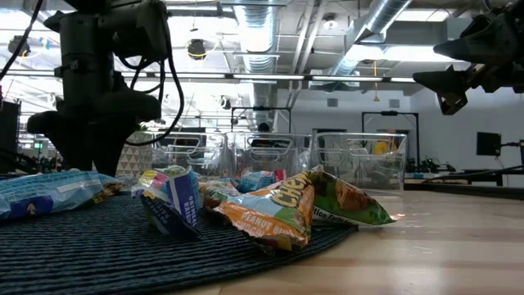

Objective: Pick and place Granola Bars by type
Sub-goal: Put the red granola bar into the center transparent bin

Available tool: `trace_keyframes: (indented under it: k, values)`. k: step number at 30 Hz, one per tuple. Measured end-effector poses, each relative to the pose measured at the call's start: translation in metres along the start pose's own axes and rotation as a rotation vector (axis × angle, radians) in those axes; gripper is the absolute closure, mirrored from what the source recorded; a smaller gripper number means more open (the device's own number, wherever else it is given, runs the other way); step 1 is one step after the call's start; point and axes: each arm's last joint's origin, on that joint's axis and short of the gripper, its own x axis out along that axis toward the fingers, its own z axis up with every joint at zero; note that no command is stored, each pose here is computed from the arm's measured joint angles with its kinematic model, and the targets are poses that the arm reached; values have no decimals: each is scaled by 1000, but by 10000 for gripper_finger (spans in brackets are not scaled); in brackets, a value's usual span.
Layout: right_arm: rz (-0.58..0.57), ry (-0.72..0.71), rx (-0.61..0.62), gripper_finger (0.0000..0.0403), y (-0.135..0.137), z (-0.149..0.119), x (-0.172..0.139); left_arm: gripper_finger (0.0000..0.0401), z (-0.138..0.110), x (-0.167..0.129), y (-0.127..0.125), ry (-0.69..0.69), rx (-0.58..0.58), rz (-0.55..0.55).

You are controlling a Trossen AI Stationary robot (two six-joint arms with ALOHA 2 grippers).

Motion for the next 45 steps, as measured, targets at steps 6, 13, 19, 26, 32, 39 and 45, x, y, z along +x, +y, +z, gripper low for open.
trace_keyframes:
  k: [6,13,19,26,32,39,45]
  values:
    - [0,1,0,159,0,0,0,211,0,5,1,-4,8,38]
    - [1,-2,0,159,0,0,0,242,0,17,-5,34,79,36]
    - [-2,9,-1,159,0,-1,0,275,1,17,-6,35,94,24]
    - [-2,8,-1,159,0,-1,0,318,1,15,-7,39,113,21]
    - [-1,8,-1,159,0,-1,0,337,2,15,-8,47,116,7]
    - [-2,8,-1,159,0,-1,0,338,5,-5,-6,-1,109,-76]
    - [-2,8,-1,159,0,-1,0,339,12,-30,-2,-97,76,-196]
